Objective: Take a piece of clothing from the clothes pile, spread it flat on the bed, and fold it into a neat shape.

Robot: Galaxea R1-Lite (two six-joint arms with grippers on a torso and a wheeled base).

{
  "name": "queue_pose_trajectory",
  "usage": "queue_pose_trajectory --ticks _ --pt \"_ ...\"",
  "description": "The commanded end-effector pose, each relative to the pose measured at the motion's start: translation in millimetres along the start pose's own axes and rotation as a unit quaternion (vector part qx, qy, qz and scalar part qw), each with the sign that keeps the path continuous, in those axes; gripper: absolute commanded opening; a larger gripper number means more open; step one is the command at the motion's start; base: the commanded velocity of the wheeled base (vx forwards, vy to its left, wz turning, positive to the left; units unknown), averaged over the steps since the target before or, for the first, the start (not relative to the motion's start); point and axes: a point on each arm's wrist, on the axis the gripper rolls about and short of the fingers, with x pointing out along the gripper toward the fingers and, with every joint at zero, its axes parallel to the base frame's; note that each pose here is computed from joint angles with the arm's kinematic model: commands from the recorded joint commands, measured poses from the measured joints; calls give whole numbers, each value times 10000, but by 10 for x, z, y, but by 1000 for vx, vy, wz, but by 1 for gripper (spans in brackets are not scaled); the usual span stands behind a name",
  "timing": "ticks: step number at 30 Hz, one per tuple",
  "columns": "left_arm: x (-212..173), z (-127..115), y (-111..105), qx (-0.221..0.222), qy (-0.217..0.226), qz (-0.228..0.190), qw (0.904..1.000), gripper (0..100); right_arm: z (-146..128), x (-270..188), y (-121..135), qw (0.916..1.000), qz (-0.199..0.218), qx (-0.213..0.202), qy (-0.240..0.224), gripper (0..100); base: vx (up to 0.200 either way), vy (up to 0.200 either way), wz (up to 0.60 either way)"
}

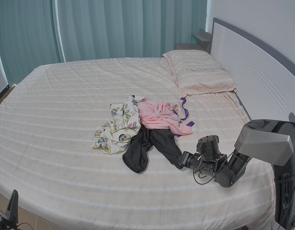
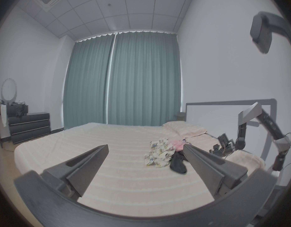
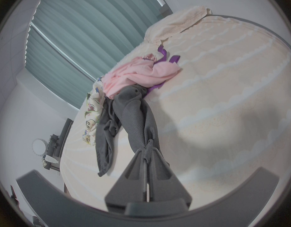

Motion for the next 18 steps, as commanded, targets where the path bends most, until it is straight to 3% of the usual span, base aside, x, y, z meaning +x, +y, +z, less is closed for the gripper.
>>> queue_pose_trajectory --ticks 1,2,6,7,8,11,15,16,17,18 --pt "332 432 -32 18 664 -884 9939 100 1 -364 34 9990 331 54 -278 0 0 0 0" --pt "418 369 -42 -29 1012 -1181 9878 100 -10 -387 8 9987 374 71 -343 0 0 0 0" --pt "553 332 -71 -179 1454 -1920 9704 100 -48 -446 -60 9985 363 88 -405 0 0 0 0" --pt "564 329 -73 -192 1490 -1963 9690 100 -54 -452 -65 9985 358 88 -399 0 0 0 0" --pt "657 283 -79 -303 1827 -2116 9596 100 -63 -488 -82 9984 364 92 -415 0 0 0 0" --pt "858 207 -79 -474 2444 -2116 9451 100 -73 -526 -92 9980 399 87 -476 0 0 0 0" --pt "1137 54 -110 -645 3316 -2243 9141 100 -64 -537 -84 9963 566 99 -644 0 0 0 0" --pt "1217 -4 -135 -706 3585 -2319 9015 100 -80 -538 -93 9963 555 96 -645 0 0 0 0" --pt "1247 -26 -145 -732 3677 -2343 8970 100 -88 -540 -100 9965 544 96 -633 0 0 0 0" --pt "1320 -83 -177 -817 3902 -2405 8850 100 -106 -542 -109 9967 534 84 -602 0 0 0 0"
